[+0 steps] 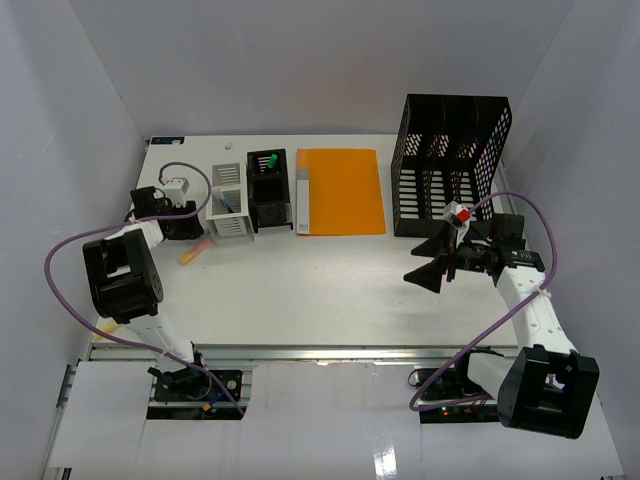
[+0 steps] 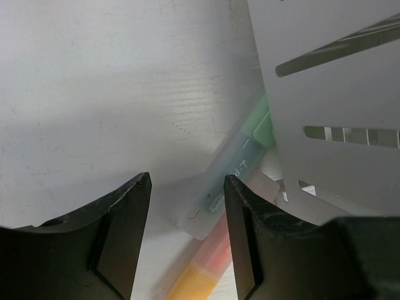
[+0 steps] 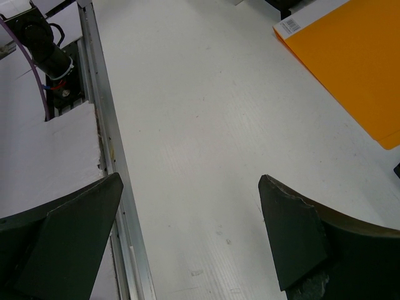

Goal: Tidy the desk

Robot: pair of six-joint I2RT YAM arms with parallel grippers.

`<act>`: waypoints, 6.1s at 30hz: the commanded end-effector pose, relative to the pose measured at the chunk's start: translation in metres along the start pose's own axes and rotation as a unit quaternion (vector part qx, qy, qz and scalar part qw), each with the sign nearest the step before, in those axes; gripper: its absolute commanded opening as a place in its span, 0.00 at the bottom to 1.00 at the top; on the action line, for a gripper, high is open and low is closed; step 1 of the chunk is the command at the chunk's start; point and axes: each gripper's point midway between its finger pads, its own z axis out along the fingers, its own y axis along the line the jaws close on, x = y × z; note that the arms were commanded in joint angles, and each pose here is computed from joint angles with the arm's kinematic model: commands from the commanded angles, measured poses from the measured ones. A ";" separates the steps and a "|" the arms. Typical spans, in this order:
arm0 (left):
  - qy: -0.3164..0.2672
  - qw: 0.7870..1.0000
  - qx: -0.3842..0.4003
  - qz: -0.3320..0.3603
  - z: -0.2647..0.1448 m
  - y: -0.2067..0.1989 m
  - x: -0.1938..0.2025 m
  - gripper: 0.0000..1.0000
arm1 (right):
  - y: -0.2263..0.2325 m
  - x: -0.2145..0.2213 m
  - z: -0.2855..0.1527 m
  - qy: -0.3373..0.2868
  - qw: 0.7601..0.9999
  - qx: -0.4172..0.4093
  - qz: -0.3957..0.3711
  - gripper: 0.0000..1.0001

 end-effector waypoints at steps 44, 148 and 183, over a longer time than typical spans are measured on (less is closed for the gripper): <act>0.060 0.996 -0.042 0.041 0.001 0.006 0.020 0.59 | 0.006 -0.012 -0.001 -0.016 1.000 -0.018 -0.011 0.96; -0.159 0.886 0.434 0.018 -0.141 -0.456 -0.061 0.00 | -0.046 -0.134 0.116 -0.084 0.956 0.098 0.263 0.28; -0.330 0.934 0.128 -0.055 -0.301 -0.261 -0.077 0.98 | -0.053 -0.281 0.366 -0.144 0.977 0.038 -0.152 0.08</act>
